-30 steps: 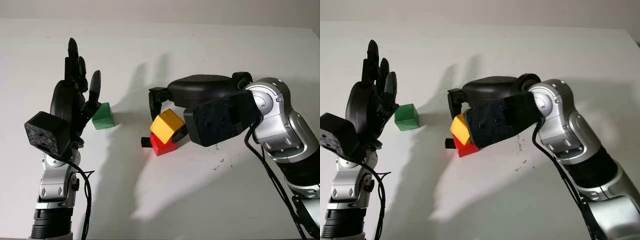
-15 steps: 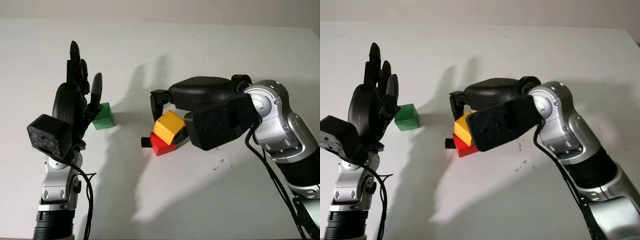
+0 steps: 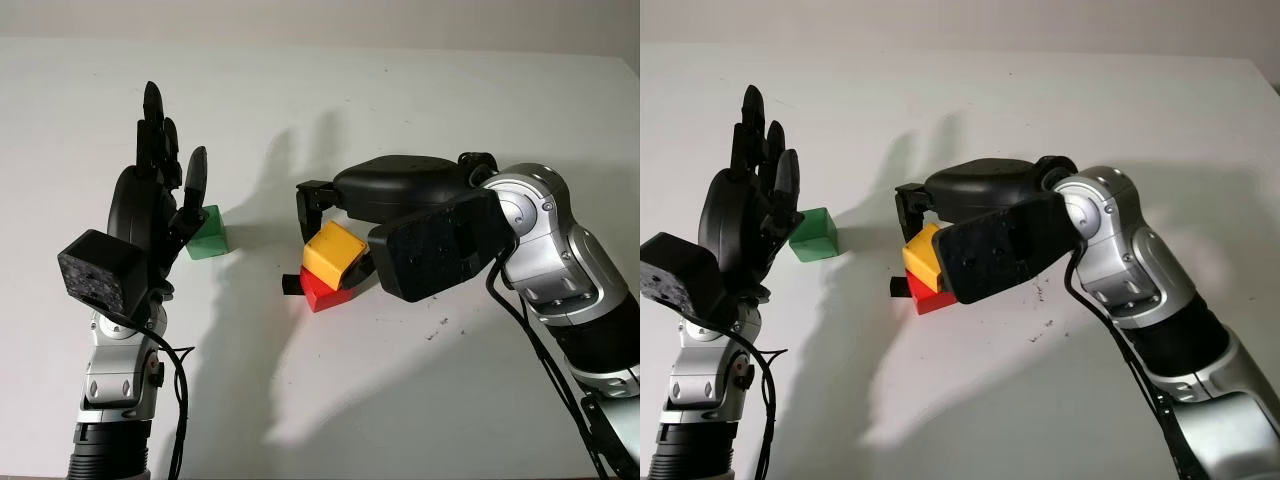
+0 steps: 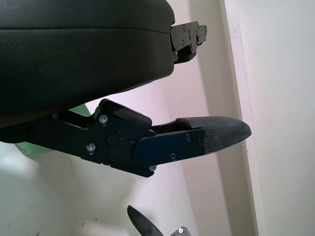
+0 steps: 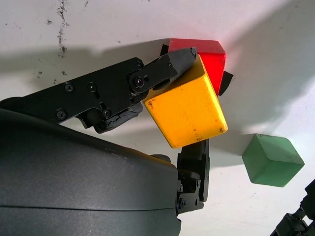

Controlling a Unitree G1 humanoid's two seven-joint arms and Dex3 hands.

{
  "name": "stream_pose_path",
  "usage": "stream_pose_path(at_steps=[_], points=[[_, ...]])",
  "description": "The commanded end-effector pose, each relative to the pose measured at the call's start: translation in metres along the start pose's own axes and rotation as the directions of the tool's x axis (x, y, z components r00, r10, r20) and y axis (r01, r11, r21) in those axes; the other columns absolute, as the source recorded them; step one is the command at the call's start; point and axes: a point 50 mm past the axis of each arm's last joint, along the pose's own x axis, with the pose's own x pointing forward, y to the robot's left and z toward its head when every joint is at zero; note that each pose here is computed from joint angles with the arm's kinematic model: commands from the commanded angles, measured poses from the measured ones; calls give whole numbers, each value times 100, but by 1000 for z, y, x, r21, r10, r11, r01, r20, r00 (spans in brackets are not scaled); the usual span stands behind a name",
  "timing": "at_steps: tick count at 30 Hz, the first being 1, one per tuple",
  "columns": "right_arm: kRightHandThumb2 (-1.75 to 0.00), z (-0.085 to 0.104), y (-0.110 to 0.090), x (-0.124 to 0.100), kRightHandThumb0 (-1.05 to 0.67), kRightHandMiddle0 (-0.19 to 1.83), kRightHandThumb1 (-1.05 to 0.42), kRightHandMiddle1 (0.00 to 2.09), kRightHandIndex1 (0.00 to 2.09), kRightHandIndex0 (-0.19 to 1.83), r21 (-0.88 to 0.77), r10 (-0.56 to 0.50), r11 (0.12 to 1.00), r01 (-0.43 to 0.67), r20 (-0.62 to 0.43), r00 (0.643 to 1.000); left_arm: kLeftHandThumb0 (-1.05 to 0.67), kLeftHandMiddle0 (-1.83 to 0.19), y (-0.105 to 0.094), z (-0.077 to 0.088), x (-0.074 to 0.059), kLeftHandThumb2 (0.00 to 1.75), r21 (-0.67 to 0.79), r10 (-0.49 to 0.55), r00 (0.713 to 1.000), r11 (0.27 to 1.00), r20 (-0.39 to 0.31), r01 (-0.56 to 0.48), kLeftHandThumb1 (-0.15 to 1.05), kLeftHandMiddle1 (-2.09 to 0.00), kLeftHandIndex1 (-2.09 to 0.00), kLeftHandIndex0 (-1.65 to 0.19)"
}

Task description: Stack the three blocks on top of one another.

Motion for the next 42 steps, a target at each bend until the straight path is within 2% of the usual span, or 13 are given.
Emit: stream_pose_path(at_steps=[1, 12, 18, 21, 22, 23, 26, 27, 33, 38, 42], points=[[-6, 0, 1, 0, -43, 19, -102, 180, 6, 25, 23, 7, 1000, -7, 2, 1000, -72, 14, 0, 2, -3, 57, 3, 6, 1000, 1000, 12, -6, 105, -5, -5, 18], [-5, 1, 2, 0, -42, 15, -102, 185, 6, 25, 53, 8, 999, -8, 6, 1000, -72, 15, 1, 2, -3, 57, 4, 3, 1000, 1000, 12, -3, 105, -5, -5, 19], [-5, 1, 2, 1, -44, 15, -102, 176, 6, 25, 28, 27, 999, -27, -2, 1000, -73, 14, 1, 2, -4, 57, 11, 7, 1000, 1000, 12, -7, 105, -6, -5, 18], [-5, 1, 2, 1, -48, 12, -99, 138, 6, 25, 1, 44, 999, -44, -6, 999, -73, 12, 1, 2, -4, 57, 9, 9, 1000, 1000, 16, -9, 105, -6, -5, 17], [-5, 0, 2, 1, -50, 10, -98, 121, 5, 24, -6, 53, 999, -53, -5, 999, -73, 12, 1, 2, -4, 57, 8, 10, 1000, 1000, 15, -10, 105, -6, -6, 17], [-5, 0, 2, 1, -52, 11, -97, 92, 4, 21, -10, 63, 998, -63, -3, 998, -73, 12, 1, 2, -4, 57, 8, 11, 1000, 1000, 14, -11, 105, -6, -6, 17], [-5, -1, 2, 0, -62, 7, -91, 39, 2, 5, -71, 103, 992, -104, -11, 995, -73, 12, 2, 2, -5, 57, 7, 12, 1000, 1000, 10, -12, 105, -6, -5, 17], [-5, -1, 2, -1, -65, 6, -91, 31, 1, 0, -90, 117, 989, -118, -11, 993, -72, 13, 3, 2, -5, 57, 8, 9, 1000, 1000, 11, -10, 105, -5, -5, 18], [-4, -3, 1, -4, -80, -16, -85, 4, 0, -19, -165, 180, 970, -179, -9, 984, -72, 13, 4, 2, -4, 57, 11, 5, 1000, 1000, 7, -5, 105, -5, -5, 18], [-5, -2, -2, -8, -85, -19, -84, 0, 0, -19, -239, 156, 960, -144, 34, 987, -73, 13, 4, 3, -4, 57, 10, 6, 1000, 1000, 6, -6, 105, -6, -5, 18], [-6, -6, -13, -19, -88, -19, -85, 0, 0, -19, -207, 125, 972, -109, 65, 990, -74, 12, 4, 4, -4, 56, 23, 3, 1000, 1000, 13, -4, 105, -6, -6, 17]])
